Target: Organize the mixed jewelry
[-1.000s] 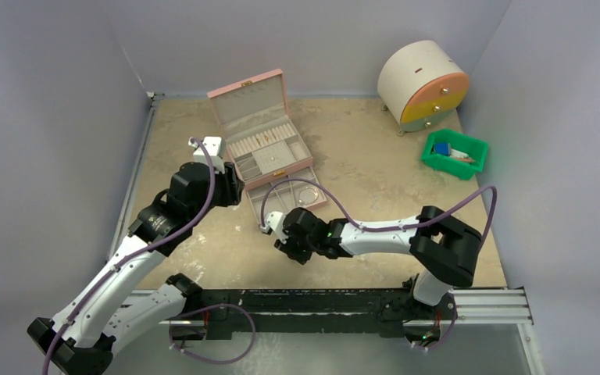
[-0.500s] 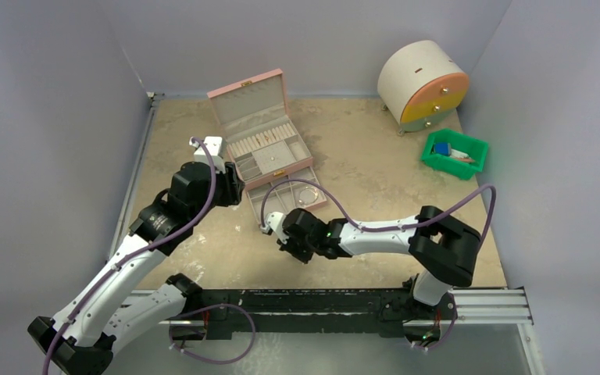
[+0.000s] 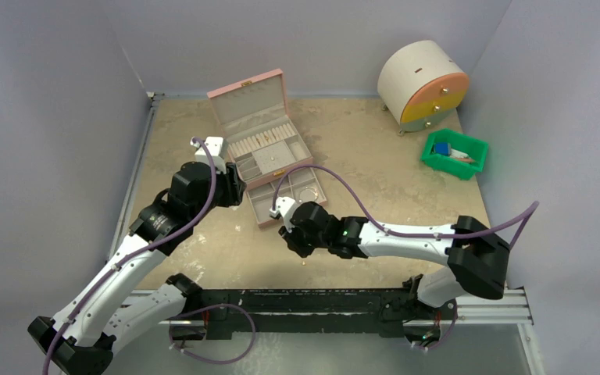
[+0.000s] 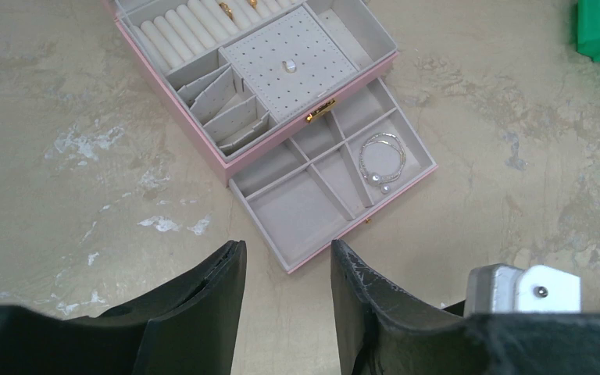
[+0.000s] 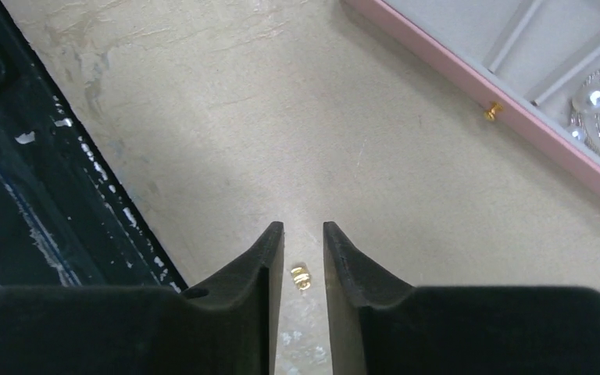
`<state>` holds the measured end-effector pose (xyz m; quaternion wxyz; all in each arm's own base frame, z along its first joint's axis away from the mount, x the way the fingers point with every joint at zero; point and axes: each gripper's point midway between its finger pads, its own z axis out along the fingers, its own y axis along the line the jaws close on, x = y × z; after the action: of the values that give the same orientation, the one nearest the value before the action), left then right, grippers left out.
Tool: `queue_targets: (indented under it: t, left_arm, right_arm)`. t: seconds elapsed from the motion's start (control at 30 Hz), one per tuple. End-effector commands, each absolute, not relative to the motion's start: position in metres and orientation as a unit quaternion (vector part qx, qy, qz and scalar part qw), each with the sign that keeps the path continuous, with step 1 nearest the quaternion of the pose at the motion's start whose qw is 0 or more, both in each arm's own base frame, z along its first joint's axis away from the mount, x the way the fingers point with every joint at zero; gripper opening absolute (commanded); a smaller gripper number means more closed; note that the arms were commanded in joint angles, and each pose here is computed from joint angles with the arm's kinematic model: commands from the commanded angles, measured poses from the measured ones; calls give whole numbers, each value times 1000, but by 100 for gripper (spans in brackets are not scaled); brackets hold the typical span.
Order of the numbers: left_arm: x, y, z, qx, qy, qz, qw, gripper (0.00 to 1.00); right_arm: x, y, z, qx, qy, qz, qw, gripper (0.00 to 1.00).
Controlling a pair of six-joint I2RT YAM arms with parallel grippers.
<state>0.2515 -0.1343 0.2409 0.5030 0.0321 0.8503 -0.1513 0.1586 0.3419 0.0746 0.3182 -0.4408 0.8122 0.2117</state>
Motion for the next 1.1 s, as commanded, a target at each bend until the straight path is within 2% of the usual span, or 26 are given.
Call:
queue_targets:
  t: [0.0, 0.43, 1.07]
  left_arm:
    - [256, -139, 249, 26, 840, -167, 516, 43]
    - [257, -141, 246, 30, 843, -165, 511, 43]
    - [258, -140, 243, 31, 845, -160, 508, 43]
  right_arm:
    - [151, 327, 80, -396, 837, 214, 310, 30]
    - [126, 305, 55, -399, 852, 220, 258, 38]
    - [123, 312, 38, -425, 848, 209, 238, 35]
